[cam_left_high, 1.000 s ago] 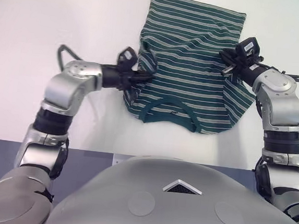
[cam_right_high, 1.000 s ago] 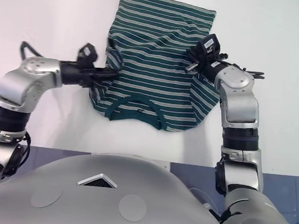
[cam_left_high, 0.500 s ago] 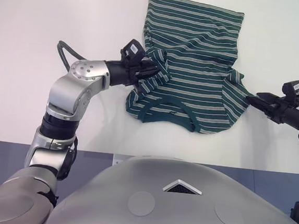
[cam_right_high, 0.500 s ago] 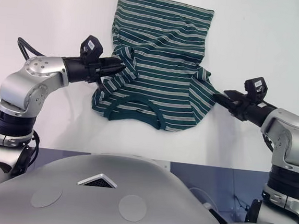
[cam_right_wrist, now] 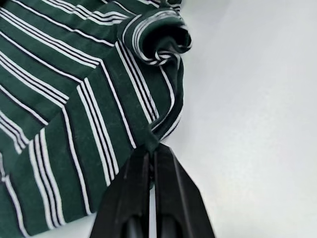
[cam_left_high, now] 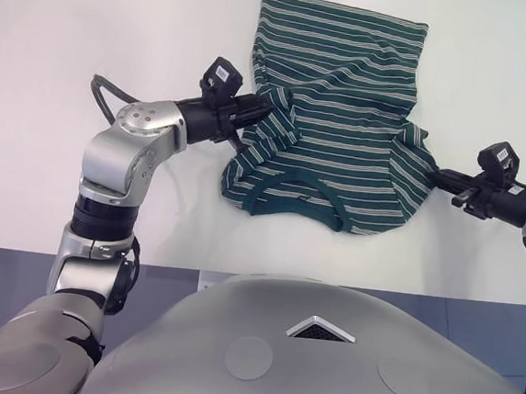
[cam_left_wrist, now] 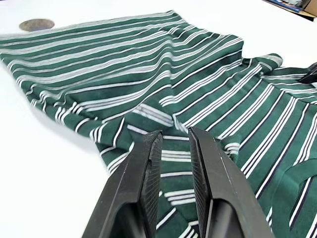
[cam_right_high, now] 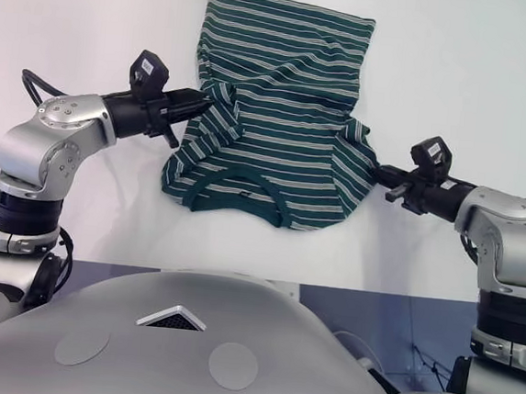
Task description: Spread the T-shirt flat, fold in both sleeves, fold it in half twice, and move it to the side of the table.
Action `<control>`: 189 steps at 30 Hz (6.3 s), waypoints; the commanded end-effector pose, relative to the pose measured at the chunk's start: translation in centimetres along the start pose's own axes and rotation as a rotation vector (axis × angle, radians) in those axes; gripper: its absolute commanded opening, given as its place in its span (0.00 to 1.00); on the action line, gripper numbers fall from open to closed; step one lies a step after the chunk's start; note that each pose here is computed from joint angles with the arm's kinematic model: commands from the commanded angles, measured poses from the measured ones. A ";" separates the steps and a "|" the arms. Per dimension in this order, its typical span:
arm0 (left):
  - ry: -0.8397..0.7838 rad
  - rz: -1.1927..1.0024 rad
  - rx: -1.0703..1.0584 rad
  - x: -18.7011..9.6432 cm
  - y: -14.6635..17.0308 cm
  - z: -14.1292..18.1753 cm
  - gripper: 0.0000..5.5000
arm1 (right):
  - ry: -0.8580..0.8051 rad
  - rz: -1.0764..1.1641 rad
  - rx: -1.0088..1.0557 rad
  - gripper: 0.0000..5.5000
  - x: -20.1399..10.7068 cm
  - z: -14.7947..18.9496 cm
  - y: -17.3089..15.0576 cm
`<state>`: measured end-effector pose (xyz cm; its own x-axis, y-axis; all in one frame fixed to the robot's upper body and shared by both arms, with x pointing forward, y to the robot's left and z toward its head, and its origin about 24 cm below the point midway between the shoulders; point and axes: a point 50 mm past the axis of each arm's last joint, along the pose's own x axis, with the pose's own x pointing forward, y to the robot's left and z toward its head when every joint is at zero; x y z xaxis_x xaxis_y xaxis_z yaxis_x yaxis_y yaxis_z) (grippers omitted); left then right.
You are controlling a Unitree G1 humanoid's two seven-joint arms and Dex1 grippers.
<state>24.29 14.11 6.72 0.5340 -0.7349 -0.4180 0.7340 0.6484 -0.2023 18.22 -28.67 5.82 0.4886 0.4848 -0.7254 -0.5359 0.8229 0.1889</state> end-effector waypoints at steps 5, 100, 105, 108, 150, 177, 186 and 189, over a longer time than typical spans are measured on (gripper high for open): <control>-0.007 0.025 0.008 0.0 0.6 0.2 0.17 | -0.012 0.200 -0.284 0.00 0.6 5.6 4.9; 0.481 -0.204 0.680 4.5 5.0 -4.0 0.01 | 0.309 0.124 -1.127 0.00 13.4 6.6 -2.6; 0.562 -0.055 0.944 2.0 10.3 -1.2 0.01 | 0.003 0.531 -0.898 0.00 11.9 4.9 6.8; 0.351 0.022 0.968 1.9 10.5 1.3 0.01 | -0.172 0.454 -0.729 0.00 11.5 5.1 10.2; 0.270 -0.457 0.887 -4.7 3.2 -7.8 0.03 | -0.250 0.322 -1.213 0.13 10.5 2.5 9.3; -0.139 0.490 0.048 3.0 12.3 3.6 0.15 | -0.687 -0.088 0.019 0.12 13.4 18.3 0.4; -0.253 0.604 -0.058 -0.1 12.6 1.2 0.00 | -0.527 0.293 -0.218 0.00 17.8 16.9 8.6; -0.244 0.605 -0.080 -0.1 11.9 0.2 0.00 | -0.382 0.197 -0.184 0.00 19.7 14.5 8.7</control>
<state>33.89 21.92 5.38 0.9339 -0.2658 -0.2392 0.2610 0.9639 -0.0521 33.85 -7.54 4.75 0.5604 0.7760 -0.2895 -0.7774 0.6134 0.1394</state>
